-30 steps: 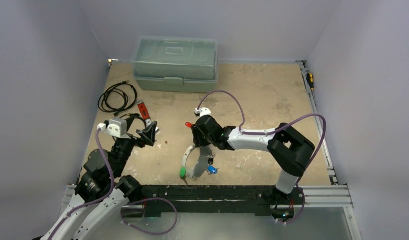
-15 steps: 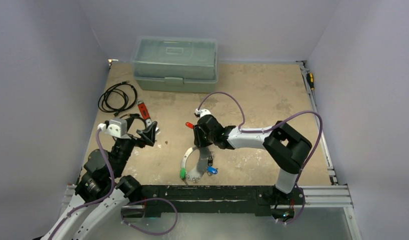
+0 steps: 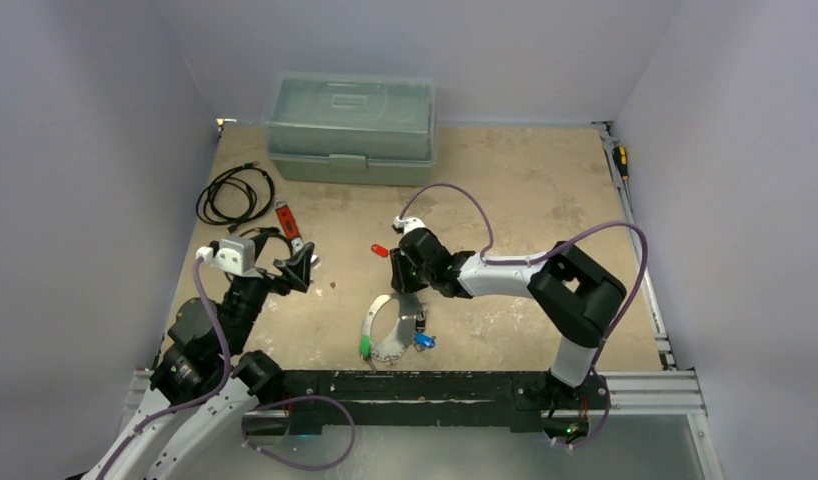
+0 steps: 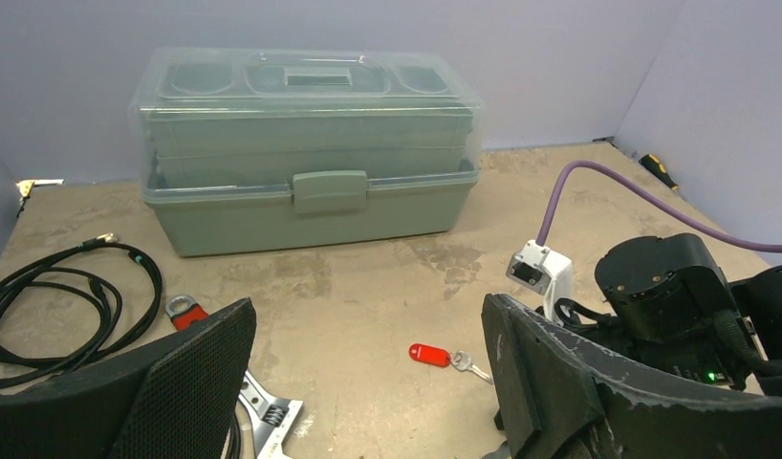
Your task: Put the keys on the keyring
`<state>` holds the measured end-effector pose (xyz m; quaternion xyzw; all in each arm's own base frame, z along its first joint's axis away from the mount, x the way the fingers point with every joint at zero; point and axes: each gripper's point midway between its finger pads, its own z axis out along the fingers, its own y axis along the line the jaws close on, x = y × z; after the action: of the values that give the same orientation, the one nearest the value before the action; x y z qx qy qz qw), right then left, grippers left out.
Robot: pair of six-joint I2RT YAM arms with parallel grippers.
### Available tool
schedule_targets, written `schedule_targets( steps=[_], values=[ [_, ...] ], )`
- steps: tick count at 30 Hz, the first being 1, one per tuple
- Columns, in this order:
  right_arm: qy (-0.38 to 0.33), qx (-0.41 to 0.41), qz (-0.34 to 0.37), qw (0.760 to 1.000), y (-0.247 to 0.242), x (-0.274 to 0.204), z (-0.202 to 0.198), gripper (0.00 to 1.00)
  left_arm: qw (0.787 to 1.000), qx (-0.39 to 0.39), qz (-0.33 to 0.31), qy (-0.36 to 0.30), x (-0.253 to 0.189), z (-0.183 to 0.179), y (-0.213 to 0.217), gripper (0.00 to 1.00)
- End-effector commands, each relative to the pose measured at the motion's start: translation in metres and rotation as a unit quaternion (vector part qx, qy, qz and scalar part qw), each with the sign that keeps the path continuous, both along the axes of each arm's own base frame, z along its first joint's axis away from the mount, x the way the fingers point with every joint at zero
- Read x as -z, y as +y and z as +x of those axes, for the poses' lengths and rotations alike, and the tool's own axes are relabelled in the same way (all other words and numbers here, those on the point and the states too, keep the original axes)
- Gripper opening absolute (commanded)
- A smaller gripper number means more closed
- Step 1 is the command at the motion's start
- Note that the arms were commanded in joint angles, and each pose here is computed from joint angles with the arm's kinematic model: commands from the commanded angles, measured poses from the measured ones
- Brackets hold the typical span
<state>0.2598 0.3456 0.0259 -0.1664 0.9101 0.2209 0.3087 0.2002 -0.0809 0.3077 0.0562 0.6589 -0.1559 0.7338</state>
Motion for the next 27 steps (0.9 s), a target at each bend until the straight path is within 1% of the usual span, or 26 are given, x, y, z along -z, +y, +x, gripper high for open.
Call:
schedule_targets(
  steps=[1,10,23,24,25,27],
  values=[
    [0.007,-0.021,0.006,1.000,-0.006,-0.004,-0.012,0.34,1.000,-0.007,0.001,-0.011,-0.010,0.001,0.003,0.88],
    [-0.004,-0.034,0.032,0.999,-0.006,-0.020,-0.019,0.30,1.000,-0.008,0.001,-0.011,-0.010,0.002,0.003,0.88],
    [0.005,-0.045,0.030,0.999,0.002,-0.001,-0.018,0.23,1.000,-0.010,0.001,-0.010,-0.010,0.001,0.005,0.88],
    [0.006,-0.046,0.029,0.998,0.002,0.000,-0.018,0.21,1.000,-0.010,0.001,-0.010,-0.010,0.001,0.005,0.88],
    [0.006,-0.047,0.029,0.998,0.002,0.000,-0.018,0.17,1.000,-0.009,0.001,-0.010,-0.010,0.001,0.004,0.88],
    [0.005,-0.051,0.029,0.998,0.002,0.000,-0.018,0.04,1.000,-0.011,0.001,-0.010,-0.010,0.001,0.005,0.87]
  ],
)
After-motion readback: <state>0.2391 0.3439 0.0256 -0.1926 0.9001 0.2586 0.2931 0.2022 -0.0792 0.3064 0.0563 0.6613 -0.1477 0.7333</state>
